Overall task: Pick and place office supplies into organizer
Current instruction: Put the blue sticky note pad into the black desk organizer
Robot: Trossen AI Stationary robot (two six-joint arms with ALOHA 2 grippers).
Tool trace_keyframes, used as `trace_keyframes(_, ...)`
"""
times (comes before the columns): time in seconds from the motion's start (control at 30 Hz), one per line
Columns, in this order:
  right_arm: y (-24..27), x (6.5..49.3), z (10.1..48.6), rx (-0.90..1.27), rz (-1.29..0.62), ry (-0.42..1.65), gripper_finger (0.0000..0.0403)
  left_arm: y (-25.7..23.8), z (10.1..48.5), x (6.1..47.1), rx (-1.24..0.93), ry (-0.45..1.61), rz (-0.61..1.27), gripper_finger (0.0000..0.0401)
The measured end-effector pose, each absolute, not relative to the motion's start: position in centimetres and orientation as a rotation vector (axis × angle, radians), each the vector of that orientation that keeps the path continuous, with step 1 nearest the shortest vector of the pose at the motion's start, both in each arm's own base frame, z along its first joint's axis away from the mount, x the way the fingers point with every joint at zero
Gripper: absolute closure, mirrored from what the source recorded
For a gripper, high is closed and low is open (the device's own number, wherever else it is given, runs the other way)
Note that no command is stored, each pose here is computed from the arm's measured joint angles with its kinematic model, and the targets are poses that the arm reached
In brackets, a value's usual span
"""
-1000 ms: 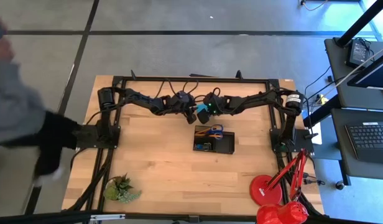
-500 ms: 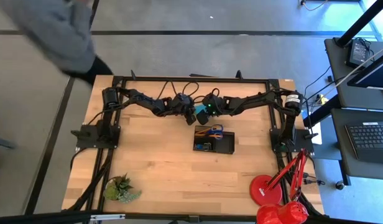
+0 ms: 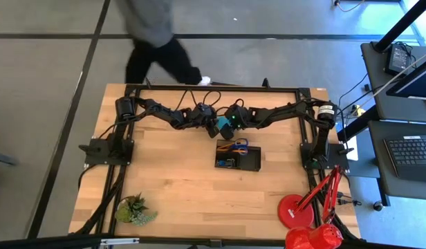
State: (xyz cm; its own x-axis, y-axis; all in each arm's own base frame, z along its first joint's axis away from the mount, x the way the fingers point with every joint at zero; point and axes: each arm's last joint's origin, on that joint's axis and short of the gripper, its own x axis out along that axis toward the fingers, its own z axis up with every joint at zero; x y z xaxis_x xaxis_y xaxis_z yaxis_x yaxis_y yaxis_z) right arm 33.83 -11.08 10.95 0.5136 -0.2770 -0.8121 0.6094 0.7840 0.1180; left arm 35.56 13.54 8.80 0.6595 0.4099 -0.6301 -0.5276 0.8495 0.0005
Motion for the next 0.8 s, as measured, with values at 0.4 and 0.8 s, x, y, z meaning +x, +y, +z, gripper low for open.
trace_keyframes(0.4, -9.7, 32.6, 14.0, 0.141, -0.355, 0.987, 0.0160, 13.4, 8.6, 35.4, -0.193, 0.687, 0.527, 0.0330)
trace_keyframes(0.8, -9.3, 32.3, 14.9, -0.204, -0.186, 1.042, 0.0160, 13.4, 8.5, 35.4, -0.192, 0.690, 0.528, 0.0331)
